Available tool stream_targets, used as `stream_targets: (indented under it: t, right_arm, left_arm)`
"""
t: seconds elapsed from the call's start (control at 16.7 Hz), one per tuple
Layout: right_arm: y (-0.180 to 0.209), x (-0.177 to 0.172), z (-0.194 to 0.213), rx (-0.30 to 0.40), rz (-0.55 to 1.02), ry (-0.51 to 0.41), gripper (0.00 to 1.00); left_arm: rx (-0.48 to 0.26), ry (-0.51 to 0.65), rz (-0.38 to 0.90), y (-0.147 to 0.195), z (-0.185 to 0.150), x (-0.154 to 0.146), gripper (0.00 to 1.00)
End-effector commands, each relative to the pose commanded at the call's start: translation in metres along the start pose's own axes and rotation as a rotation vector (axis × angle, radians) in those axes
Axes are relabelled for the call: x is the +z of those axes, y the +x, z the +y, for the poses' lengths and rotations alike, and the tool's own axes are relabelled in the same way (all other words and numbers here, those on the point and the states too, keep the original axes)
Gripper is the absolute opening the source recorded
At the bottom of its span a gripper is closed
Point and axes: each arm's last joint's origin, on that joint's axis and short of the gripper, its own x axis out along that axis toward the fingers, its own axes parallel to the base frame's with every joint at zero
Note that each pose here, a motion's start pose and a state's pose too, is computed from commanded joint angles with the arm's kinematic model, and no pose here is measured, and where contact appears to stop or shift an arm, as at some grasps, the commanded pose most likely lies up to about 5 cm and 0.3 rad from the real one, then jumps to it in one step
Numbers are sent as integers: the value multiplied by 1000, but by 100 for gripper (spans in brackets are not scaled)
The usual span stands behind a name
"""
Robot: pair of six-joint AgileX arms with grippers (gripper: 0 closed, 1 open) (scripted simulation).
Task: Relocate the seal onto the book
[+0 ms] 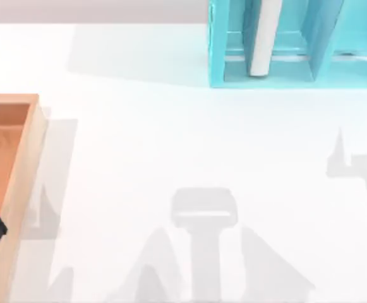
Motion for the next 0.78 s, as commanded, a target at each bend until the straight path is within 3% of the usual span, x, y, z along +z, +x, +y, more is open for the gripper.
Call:
stream_targets:
  t: [0.3, 0.54, 0.78]
  right_arm:
    - [90, -25, 42, 2, 121, -6, 100]
    - [149, -82, 94, -5, 191, -23, 100]
    - [177, -145, 143, -17, 215, -33, 100]
  left_arm:
    - [0, 0, 0, 0, 0, 0, 100]
    - [0, 0, 0, 0, 0, 0, 100]
    - [0, 0, 0, 0, 0, 0, 100]
